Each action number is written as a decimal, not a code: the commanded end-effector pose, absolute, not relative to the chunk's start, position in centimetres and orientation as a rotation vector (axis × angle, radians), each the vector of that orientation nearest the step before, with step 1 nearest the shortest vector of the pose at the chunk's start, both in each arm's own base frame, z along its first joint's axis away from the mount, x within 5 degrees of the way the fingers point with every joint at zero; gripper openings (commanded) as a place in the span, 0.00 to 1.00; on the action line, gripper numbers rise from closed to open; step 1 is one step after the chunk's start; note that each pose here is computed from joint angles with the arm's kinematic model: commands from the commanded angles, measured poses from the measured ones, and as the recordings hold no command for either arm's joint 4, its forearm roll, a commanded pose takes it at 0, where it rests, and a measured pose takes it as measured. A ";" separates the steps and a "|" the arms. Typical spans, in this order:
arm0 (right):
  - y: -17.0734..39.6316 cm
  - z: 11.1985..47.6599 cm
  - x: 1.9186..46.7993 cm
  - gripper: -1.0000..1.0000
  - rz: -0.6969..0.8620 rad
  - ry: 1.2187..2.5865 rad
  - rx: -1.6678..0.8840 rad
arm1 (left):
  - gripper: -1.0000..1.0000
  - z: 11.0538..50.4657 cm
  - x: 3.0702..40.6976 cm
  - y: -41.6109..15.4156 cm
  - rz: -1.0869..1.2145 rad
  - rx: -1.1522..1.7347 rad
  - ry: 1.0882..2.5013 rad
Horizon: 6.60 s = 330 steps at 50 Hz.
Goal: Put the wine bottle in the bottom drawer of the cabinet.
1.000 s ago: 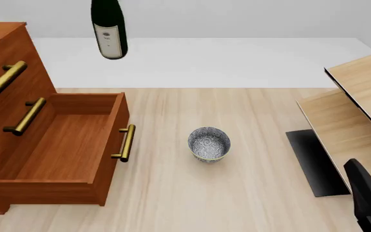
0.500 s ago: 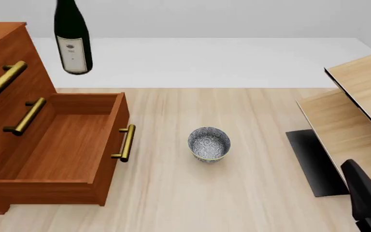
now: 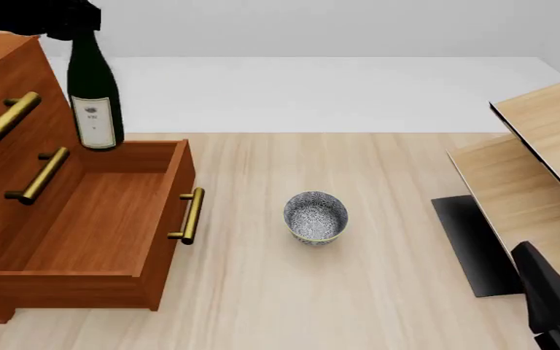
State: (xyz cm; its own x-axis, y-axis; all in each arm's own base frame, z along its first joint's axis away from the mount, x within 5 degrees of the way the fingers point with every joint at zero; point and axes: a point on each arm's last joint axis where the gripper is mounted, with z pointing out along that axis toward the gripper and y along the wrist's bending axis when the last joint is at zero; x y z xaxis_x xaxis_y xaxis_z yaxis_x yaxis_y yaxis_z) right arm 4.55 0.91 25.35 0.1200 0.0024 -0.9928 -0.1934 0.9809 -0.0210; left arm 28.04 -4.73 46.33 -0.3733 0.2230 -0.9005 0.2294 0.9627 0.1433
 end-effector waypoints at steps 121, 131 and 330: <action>1.1 23.6 5.0 1.00 0.178 1.481 -0.173 | 0.00 34.2 26.7 -3.9 -0.084 0.145 2.274; 1.1 23.6 5.0 1.00 0.176 1.484 -0.174 | 0.00 33.6 26.9 -4.0 -0.085 0.152 2.280; 1.0 23.6 5.0 1.00 0.127 1.536 -0.183 | 0.00 18.0 33.5 -5.0 -0.138 -0.024 2.456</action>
